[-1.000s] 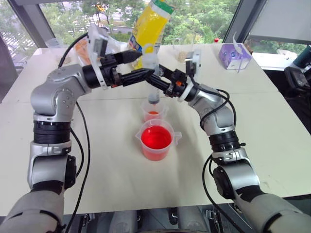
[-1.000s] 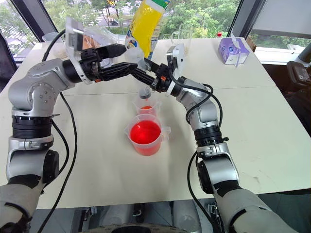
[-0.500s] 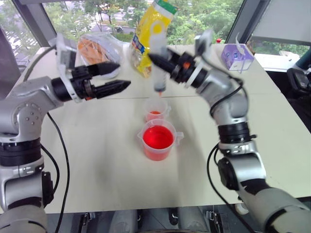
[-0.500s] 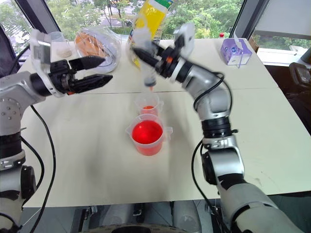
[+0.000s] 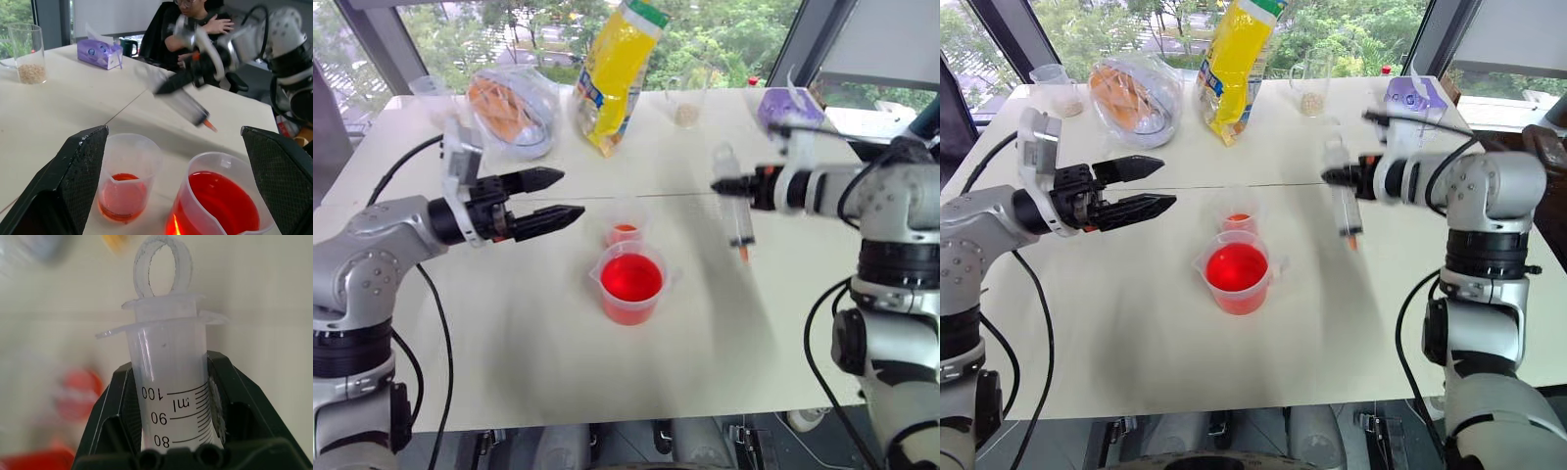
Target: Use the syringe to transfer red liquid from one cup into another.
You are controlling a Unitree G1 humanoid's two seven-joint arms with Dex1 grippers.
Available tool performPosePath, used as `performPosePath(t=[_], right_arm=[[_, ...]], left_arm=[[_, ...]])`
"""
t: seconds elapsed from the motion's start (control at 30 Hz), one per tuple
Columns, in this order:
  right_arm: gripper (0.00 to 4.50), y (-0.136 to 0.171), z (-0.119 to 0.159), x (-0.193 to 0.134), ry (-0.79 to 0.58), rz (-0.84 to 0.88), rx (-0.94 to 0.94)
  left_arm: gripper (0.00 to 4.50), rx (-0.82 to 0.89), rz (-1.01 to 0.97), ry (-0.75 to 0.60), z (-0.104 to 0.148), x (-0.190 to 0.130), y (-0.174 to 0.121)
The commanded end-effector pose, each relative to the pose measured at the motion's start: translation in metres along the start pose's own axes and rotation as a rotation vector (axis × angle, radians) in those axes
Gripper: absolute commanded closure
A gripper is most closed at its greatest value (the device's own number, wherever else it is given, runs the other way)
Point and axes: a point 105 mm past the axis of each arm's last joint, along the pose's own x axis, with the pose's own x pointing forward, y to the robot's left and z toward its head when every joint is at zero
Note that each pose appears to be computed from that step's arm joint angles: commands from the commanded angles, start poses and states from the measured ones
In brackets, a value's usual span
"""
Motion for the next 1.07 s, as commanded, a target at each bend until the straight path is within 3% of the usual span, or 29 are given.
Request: performPosePath(t=[0.03,0.3,0.47,0.5,0.73,0.87,0.97,1.07], right_arm=[[3.07,-0.014,-0.021,-0.002,0.091,-0.094,0.001],[3.07,-0.025,-0.051,0.010,0.177,-0.149,0.041],[0.70,-0.028,-0.047,0.010,0.145,-0.155,0.039],[0.05,-0.027,-0.044,0.009,0.136,-0.154,0.031],[0.05,-0.016,-0.009,-0.020,0.001,-0.110,-0.239],[0.05,0.020,0.013,-0.050,-0.110,0.079,-0.395],[0.05,0.052,0.012,-0.074,-0.131,0.243,-0.526],[0.05,0.065,0.002,-0.087,-0.118,0.320,-0.613]], left_arm=[[0.05,0.036,-0.019,-0.014,0.008,0.000,-0.010],[0.05,0.025,-0.021,-0.008,0.005,0.002,-0.014],[0.00,0.009,-0.035,0.014,-0.001,0.000,-0.021],[0.00,0.005,-0.036,0.021,-0.002,-0.002,-0.022],[0.00,-0.007,-0.035,0.095,-0.011,-0.018,-0.026],[0.00,-0.014,-0.034,0.120,-0.014,-0.024,-0.029],[0.00,-0.020,-0.035,0.132,-0.015,-0.027,-0.032],[0.00,-0.024,-0.028,0.138,-0.015,-0.030,-0.034]])
